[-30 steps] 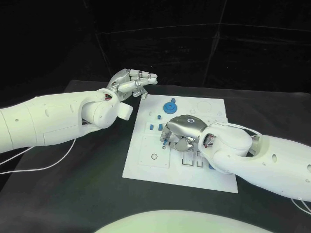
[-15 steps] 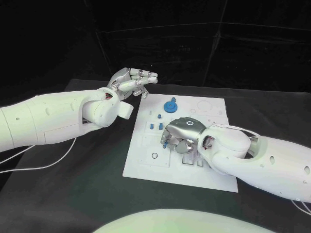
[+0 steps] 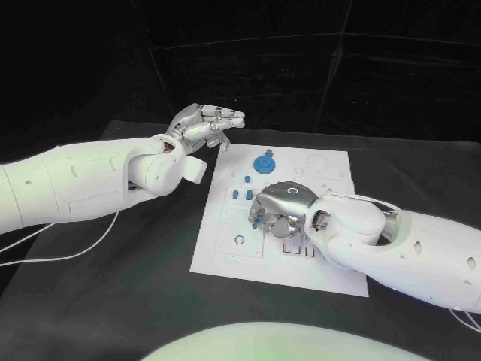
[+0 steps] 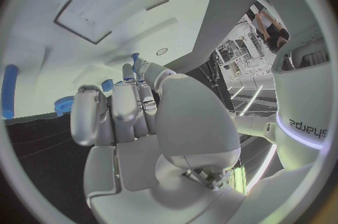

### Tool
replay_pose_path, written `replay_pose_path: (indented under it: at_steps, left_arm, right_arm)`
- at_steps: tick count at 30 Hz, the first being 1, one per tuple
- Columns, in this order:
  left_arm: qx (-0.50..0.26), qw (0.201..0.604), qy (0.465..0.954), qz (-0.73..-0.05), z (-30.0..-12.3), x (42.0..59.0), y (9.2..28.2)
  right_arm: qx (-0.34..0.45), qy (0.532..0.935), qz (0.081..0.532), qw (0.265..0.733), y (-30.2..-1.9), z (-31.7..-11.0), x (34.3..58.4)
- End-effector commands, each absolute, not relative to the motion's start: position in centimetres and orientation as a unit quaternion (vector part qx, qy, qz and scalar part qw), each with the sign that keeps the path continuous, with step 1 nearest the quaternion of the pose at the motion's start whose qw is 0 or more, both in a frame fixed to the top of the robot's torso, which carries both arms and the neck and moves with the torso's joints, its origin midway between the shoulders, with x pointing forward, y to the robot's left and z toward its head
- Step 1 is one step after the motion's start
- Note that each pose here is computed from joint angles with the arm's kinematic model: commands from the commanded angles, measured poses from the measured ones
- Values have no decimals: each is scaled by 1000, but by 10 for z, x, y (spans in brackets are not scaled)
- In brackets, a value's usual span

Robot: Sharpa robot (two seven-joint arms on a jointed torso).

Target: Assemble the parts on the task board

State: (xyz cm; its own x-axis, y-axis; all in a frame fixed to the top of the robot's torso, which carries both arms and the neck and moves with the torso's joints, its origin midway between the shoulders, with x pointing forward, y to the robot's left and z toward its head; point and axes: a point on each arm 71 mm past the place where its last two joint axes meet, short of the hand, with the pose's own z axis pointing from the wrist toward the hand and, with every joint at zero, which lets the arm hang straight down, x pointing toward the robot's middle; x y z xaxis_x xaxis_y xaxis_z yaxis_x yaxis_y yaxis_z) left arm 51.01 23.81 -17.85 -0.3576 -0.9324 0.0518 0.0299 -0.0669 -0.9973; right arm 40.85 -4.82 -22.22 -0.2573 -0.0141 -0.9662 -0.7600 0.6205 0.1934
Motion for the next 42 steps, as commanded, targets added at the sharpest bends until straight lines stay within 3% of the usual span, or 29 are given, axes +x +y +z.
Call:
replay_pose_path:
  at_steps: [1, 25, 42]
  left_arm:
    - [-404, 391, 555, -613, -177, 510, 237]
    - [-404, 383, 559, -615, -178, 509, 236]
    - [-404, 380, 561, -614, -178, 509, 236]
  right_arm:
    - [-276, 714, 339, 548, -48, -222, 408]
    - [-291, 723, 320, 539, -42, -228, 407]
    - [-273, 696, 348, 566, -44, -221, 407]
